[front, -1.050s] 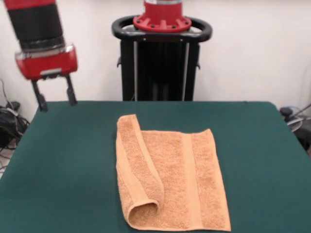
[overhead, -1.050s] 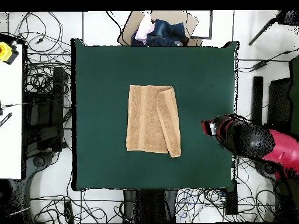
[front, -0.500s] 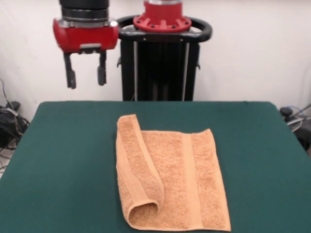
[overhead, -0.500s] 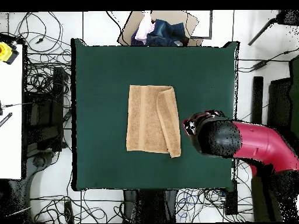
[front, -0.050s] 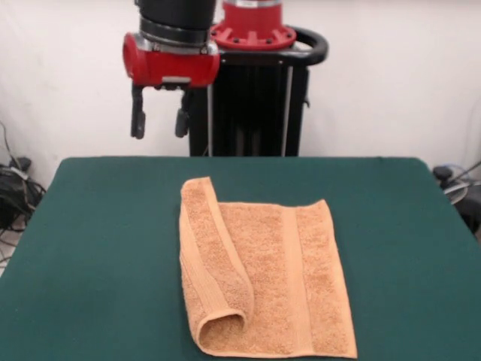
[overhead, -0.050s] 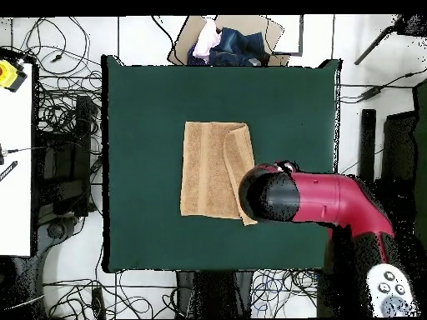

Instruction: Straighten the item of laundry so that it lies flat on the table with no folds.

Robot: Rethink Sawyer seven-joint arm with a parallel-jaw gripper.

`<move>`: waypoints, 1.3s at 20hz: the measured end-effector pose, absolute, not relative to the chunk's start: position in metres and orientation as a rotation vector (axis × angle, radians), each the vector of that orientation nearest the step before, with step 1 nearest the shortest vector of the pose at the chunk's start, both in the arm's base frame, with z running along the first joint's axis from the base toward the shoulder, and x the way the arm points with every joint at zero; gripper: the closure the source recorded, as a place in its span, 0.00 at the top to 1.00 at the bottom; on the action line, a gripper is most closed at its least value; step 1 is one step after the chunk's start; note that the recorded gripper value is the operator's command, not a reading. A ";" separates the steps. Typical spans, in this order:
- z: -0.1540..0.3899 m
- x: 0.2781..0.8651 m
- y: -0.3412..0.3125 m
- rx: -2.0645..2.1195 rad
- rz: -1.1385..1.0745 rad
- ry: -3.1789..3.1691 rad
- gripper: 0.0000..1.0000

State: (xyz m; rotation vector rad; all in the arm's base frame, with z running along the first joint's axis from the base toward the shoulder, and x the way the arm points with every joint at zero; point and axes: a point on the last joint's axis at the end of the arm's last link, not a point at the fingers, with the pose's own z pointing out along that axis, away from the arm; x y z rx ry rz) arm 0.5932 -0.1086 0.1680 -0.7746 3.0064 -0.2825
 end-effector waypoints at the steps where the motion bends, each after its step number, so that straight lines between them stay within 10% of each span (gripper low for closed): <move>1: 0.163 0.593 -0.108 -0.761 -0.289 3.013 1.00; 26: -0.026 0.546 -0.158 -0.499 -0.319 3.056 1.00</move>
